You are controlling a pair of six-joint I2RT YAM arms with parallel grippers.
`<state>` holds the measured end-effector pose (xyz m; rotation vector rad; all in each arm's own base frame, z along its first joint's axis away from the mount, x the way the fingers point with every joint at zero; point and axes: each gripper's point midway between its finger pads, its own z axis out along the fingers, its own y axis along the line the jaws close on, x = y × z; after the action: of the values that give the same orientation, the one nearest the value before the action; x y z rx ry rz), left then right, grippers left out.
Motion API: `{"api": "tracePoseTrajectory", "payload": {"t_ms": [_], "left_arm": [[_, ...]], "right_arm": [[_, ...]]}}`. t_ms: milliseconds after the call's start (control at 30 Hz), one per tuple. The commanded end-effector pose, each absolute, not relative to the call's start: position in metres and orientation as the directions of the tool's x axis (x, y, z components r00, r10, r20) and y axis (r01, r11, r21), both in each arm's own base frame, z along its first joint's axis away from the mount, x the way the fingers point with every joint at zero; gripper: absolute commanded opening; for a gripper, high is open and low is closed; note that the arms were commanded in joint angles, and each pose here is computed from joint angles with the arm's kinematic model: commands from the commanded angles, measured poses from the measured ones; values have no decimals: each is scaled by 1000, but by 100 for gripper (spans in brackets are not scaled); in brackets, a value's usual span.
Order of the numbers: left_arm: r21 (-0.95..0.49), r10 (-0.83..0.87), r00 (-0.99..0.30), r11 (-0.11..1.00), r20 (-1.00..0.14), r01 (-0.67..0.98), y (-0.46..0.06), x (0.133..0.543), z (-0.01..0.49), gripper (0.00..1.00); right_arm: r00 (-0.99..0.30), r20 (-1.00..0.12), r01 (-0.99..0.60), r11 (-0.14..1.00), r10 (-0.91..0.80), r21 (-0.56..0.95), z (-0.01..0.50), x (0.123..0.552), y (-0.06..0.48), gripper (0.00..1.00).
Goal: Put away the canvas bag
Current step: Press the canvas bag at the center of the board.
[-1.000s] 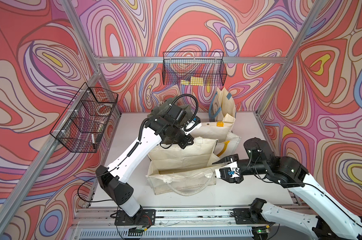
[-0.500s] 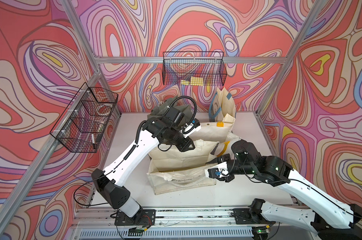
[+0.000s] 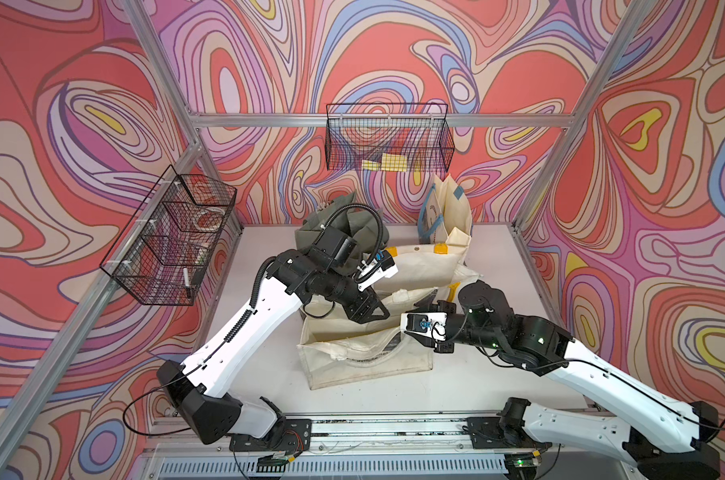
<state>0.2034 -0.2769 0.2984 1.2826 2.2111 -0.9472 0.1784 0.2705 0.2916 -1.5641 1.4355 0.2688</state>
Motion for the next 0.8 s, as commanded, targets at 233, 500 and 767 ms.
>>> {"api": "tracePoseTrajectory", "payload": {"t_ms": [233,500,767], "left_arm": [[-341,598,-447,290,-665,894,-271,180,304,61],[-287,626,-410,294,-663,912,-274,175,291,65],[-178,623,-346,317,-702,931,-275,182,291,67]], "right_arm": [[220,-715,-820,272,-664,-504,286,189,274,28],[160,-748,-805,354,-645,-477,290,197,271,7],[100,-826,-791,459,-555,-404,302,199,269,3]]}}
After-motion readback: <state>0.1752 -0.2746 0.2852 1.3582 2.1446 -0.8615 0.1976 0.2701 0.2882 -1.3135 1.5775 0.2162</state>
